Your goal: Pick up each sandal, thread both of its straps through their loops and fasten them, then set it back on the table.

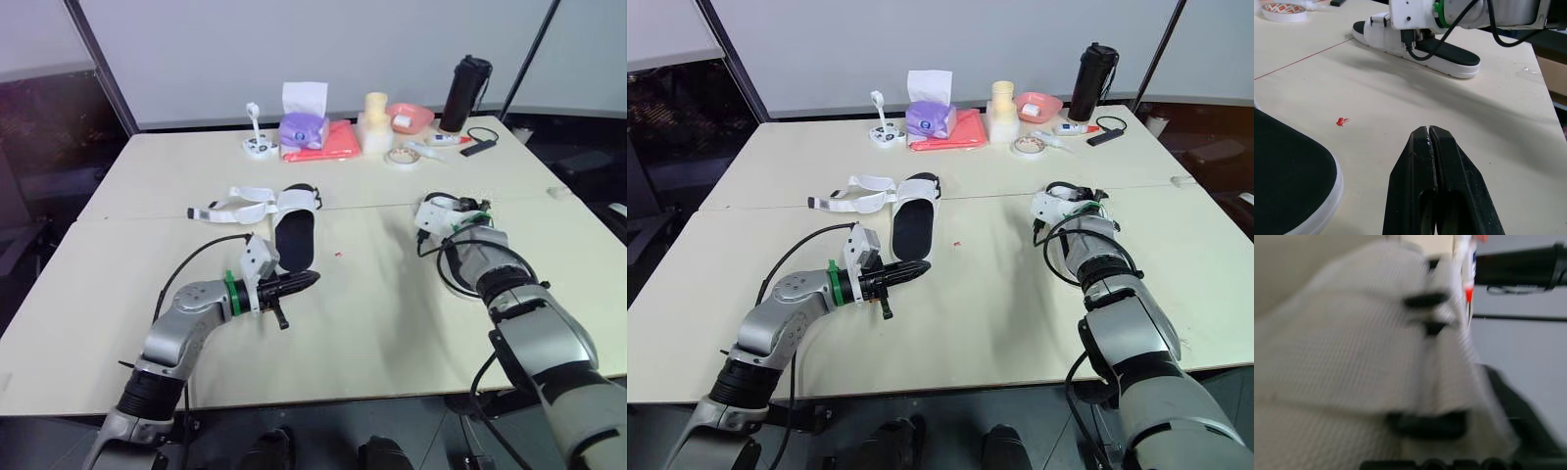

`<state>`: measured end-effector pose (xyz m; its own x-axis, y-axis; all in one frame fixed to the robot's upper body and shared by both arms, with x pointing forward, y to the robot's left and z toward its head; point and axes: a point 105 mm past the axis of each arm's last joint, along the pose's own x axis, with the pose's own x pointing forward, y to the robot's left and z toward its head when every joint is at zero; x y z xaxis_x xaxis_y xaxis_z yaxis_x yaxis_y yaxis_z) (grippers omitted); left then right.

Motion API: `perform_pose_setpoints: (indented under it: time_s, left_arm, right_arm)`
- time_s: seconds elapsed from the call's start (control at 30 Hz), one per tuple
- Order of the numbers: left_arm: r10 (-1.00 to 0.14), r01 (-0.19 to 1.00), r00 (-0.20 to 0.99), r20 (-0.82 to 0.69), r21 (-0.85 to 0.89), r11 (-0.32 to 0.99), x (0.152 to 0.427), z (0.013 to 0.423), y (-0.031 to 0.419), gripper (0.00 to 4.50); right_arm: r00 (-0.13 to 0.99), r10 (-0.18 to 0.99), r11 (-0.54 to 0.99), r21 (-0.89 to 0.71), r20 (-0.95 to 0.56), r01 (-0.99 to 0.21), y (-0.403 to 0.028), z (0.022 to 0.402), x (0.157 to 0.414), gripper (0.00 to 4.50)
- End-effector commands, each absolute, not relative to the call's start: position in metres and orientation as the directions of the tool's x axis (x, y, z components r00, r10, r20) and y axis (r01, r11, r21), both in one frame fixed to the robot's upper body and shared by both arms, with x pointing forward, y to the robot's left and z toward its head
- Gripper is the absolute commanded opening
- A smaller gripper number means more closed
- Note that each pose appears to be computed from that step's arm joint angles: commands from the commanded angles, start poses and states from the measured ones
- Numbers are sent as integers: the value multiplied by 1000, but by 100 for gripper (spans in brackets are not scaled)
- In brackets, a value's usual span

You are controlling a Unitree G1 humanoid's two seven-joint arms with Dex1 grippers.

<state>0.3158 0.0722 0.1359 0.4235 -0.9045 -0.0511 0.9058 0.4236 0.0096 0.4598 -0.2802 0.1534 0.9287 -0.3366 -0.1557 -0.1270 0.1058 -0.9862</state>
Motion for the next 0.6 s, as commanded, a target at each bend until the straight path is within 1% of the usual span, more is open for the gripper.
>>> perform_pose_setpoints:
  time_s: [0.03, 0.07, 0.17, 0.27, 0.33, 0.5, 0.6]
  left_arm:
    - [-913, 912, 408, -19, 48, 407, 314, 146, 67, 0]
    - [-913, 913, 407, -19, 48, 406, 314, 146, 67, 0]
    - [-914, 913, 406, -18, 50, 405, 314, 146, 67, 0]
    - [-911, 910, 412, -19, 62, 410, 314, 147, 69, 0]
    - [-905, 903, 424, -23, 78, 421, 317, 149, 72, 0]
    - [-893, 889, 450, -18, 97, 447, 326, 156, 76, 0]
    - [-885, 879, 466, -8, 116, 462, 332, 162, 78, 0]
  right_arm:
    - [923, -359, 147, -985, -136, -88, -282, 171, 463, 402]
    - [923, -351, 151, -982, -158, -110, -281, 170, 464, 447]
    - [922, -327, 146, -975, -209, -169, -278, 167, 464, 447]
    - [933, -257, 165, -963, -252, -215, -277, 174, 456, 447]
    - [936, -201, 211, -946, -289, -247, -274, 175, 441, 447]
    - [910, -38, 330, -865, -412, -378, -250, 173, 378, 447]
    - [891, 35, 366, -824, -453, -433, -240, 179, 350, 447]
